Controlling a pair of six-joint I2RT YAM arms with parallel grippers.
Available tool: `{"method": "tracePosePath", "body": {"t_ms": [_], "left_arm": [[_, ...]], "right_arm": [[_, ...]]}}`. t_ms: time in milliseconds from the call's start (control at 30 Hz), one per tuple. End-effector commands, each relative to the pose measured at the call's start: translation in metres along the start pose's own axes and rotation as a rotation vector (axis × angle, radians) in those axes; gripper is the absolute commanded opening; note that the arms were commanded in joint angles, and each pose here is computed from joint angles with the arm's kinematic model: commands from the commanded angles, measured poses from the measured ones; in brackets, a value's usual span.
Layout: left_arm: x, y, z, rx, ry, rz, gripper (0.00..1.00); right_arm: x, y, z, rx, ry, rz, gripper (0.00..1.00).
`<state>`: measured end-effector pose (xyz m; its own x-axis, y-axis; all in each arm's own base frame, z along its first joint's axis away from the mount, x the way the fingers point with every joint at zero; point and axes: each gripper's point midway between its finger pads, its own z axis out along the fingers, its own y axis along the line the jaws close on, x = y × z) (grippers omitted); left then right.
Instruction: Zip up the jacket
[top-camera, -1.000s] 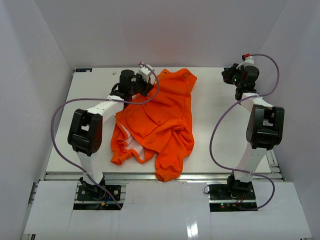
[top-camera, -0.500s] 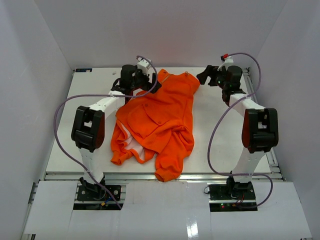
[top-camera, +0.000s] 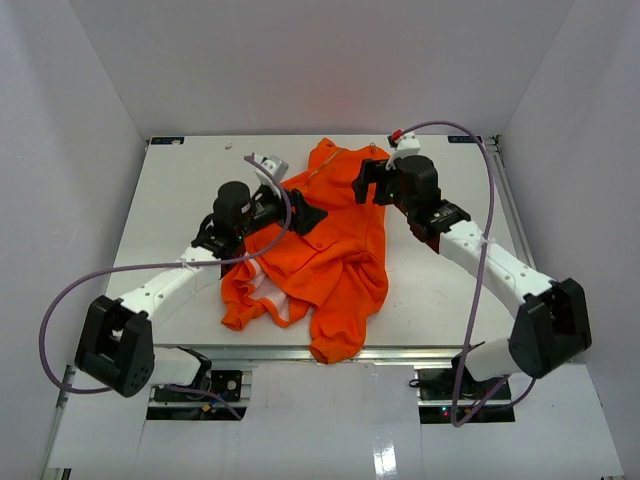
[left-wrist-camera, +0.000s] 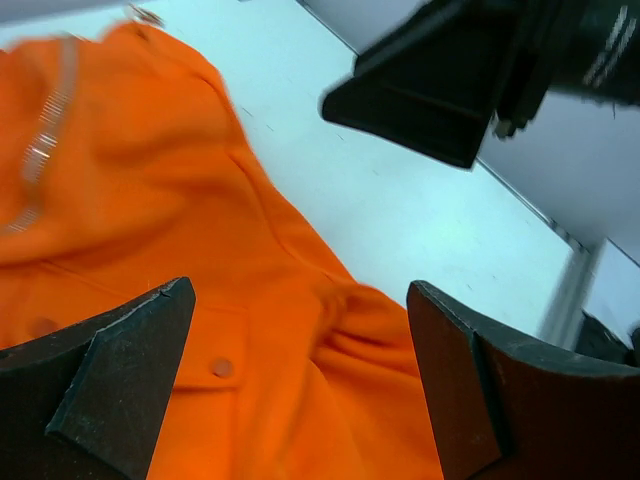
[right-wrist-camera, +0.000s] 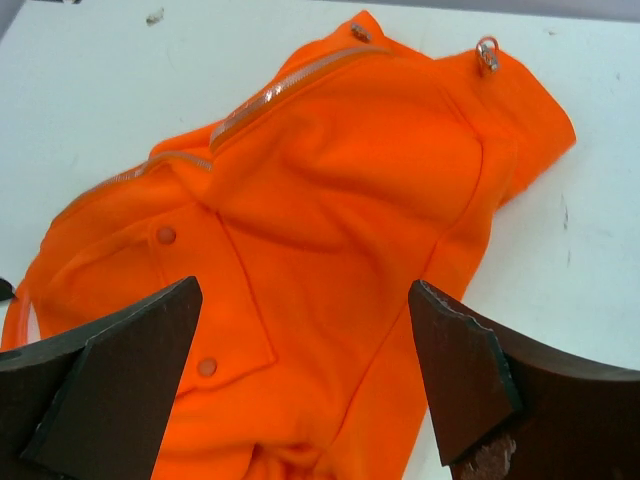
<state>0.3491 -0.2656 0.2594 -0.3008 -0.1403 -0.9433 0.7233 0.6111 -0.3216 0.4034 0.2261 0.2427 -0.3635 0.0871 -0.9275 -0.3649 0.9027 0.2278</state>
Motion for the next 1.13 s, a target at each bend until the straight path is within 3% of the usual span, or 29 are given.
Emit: {"method": "tracePosePath", "body": {"t_ms": [0, 67, 167, 267, 433, 700, 1100], "left_arm": [[0.003, -0.047, -0.030, 0.067, -0.026, 0.000, 0.98], [0.002, -0.053, -0.054, 0.051, -0.086, 0.018, 0.98], [-0.010, -0.056, -0.081, 0.012, -0.200, 0.034, 0.98], [-0.010, -0.060, -0.099, -0.007, -0.249, 0.029, 0.98], [0.002, -0.069, -0.113, 0.008, -0.267, 0.010, 0.98], [0.006, -0.086, -0.118, 0.052, -0.265, 0.022, 0.98], [0.009, -0.084, -0.119, 0.040, -0.262, 0.031, 0.98]], "right_arm": [[0.030, -0.019, -0.052, 0.276, 0.118, -0.083, 0.90], [0.038, -0.025, -0.075, 0.352, 0.135, -0.111, 0.90], [0.036, 0.010, -0.101, 0.261, 0.087, -0.094, 0.90], [0.063, 0.029, -0.116, 0.166, 0.103, -0.118, 0.90], [0.076, 0.026, -0.137, 0.141, 0.100, -0.085, 0.90], [0.058, 0.027, -0.156, 0.072, -0.026, -0.019, 0.90], [0.047, 0.026, -0.169, 0.033, -0.092, -0.002, 0.90]]}}
